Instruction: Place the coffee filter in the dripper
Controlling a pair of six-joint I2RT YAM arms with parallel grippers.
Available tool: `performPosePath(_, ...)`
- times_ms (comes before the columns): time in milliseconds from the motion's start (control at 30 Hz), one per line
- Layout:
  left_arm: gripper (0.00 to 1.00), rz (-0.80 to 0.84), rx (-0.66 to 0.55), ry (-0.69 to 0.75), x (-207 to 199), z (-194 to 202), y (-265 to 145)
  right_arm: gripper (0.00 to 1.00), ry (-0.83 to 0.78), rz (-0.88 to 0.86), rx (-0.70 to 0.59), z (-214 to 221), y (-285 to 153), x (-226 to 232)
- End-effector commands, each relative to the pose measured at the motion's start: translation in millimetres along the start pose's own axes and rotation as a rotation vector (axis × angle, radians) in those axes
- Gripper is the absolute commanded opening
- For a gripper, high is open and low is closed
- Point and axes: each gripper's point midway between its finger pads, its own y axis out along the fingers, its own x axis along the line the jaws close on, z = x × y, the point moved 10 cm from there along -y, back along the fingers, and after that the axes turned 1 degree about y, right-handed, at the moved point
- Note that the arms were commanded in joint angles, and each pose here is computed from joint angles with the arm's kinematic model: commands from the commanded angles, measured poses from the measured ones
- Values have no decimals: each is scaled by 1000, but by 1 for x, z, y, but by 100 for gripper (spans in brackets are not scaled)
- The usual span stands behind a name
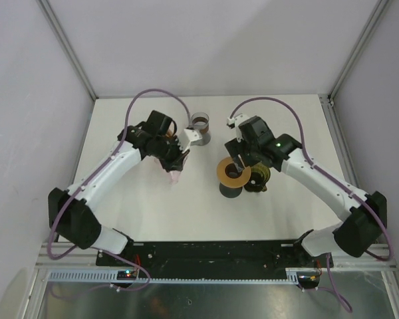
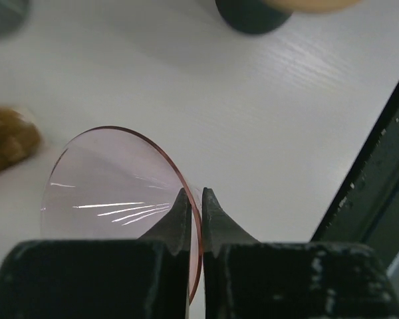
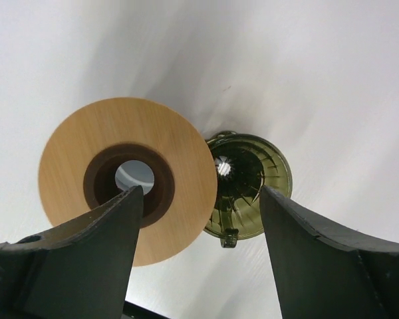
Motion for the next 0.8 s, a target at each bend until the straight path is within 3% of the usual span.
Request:
performPosePath(0, 0, -221, -140, 183, -23, -62, -41, 76, 95, -38, -212, -25, -37, -13)
performPosePath(233, 0, -304, -238, 421, -67, -136, -52, 76, 249, -34, -323, -27, -65, -49)
performPosePath(467, 0, -235, -254, 585, -116, -176, -22, 77, 310, -59, -469, -30, -92, -74)
performPosePath(767, 0, -202, -274, 601, -136, -198, 20, 77, 390, -156, -561, -30, -104, -92)
